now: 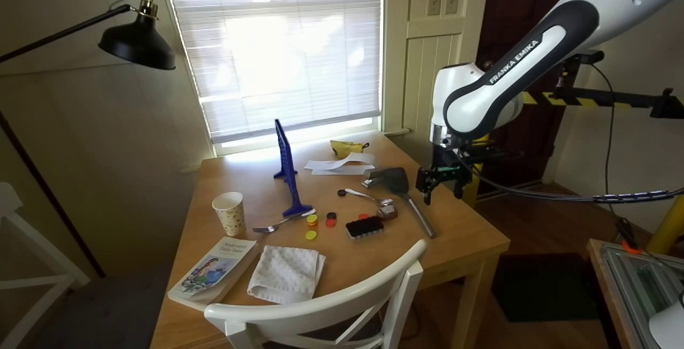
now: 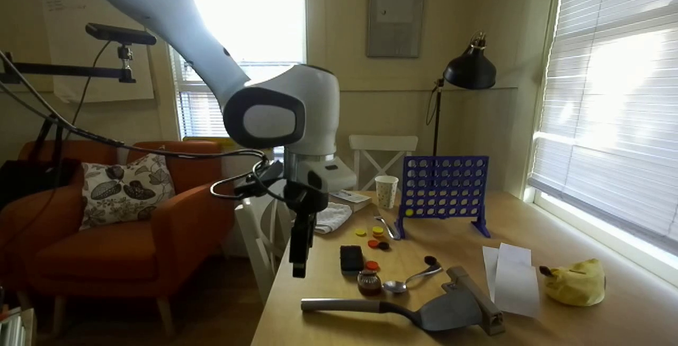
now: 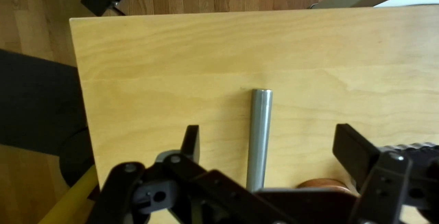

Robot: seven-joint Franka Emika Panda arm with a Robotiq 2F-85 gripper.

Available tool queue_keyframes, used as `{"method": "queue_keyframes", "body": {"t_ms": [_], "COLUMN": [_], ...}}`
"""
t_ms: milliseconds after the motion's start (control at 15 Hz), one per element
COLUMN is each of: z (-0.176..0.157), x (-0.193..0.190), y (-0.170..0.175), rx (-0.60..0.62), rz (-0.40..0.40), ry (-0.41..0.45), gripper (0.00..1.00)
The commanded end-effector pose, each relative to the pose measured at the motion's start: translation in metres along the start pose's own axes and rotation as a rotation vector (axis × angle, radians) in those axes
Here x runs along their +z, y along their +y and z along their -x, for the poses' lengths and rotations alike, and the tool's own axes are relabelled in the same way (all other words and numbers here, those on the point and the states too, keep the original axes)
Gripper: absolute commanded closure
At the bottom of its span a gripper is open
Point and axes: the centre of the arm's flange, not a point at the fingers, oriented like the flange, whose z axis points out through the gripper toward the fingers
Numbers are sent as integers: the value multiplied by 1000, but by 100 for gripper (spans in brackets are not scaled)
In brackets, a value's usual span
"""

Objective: Put the black object on the paper towel using the spatula

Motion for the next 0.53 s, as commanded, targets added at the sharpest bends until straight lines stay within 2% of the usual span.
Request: {"method": "queue_keyframes", "body": {"t_ms": [0, 267, 467], "z": [-33, -52, -66], "x": [40, 69, 83], "y": [-9, -12, -18], "rx": [102, 217, 238], "rz": [-62, -123, -133], "ry": [-32, -22, 19], "gripper": [0, 0, 0]}}
